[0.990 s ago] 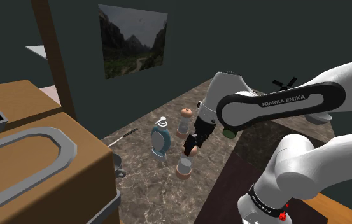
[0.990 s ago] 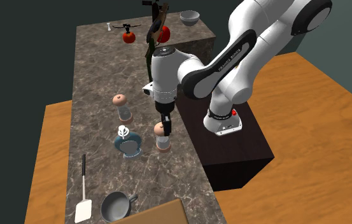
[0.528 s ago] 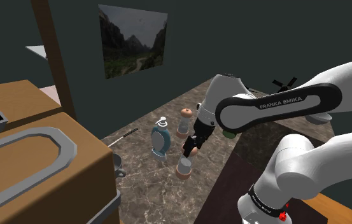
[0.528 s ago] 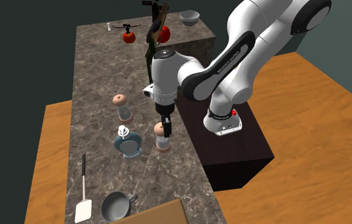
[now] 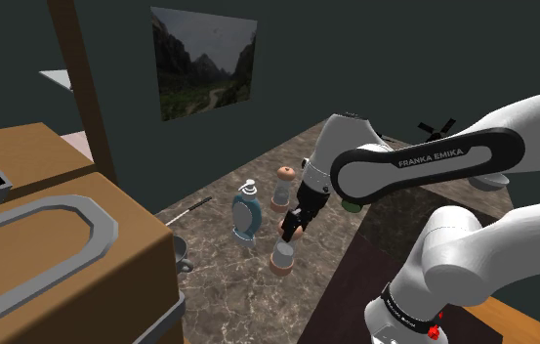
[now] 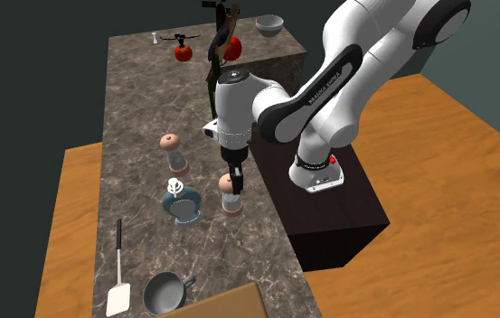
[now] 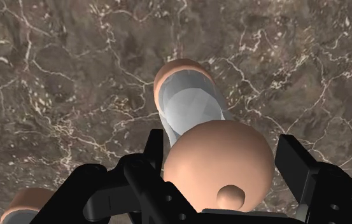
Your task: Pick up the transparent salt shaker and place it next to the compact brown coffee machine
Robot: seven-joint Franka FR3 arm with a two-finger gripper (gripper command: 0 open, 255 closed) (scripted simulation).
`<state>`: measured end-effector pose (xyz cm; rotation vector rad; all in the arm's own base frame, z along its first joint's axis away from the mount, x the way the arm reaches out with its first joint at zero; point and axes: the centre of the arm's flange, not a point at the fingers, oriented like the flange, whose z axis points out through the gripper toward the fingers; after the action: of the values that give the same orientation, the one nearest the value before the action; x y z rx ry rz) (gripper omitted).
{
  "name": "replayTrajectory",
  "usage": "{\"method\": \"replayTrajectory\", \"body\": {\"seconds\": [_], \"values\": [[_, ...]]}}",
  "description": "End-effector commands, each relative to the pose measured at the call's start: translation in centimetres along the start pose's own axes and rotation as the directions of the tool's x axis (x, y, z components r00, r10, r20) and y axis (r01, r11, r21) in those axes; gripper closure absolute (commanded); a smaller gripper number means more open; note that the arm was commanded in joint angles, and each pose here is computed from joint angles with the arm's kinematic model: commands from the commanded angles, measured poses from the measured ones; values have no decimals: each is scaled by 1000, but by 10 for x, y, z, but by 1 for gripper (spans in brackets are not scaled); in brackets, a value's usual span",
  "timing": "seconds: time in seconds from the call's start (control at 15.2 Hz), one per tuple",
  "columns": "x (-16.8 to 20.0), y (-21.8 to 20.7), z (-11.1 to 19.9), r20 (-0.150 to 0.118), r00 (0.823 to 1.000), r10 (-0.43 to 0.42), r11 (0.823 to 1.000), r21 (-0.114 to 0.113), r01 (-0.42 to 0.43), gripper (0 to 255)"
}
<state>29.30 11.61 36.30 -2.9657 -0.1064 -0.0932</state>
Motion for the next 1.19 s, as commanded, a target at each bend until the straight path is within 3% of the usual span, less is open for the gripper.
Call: {"method": "replayTrajectory", "body": {"seconds": [0.0,1.12], "values": [[0,0,0,1,1000,0,1000,0,0,255],[5,-13,-78,1,1000,0,1000,0,0,255]]}}
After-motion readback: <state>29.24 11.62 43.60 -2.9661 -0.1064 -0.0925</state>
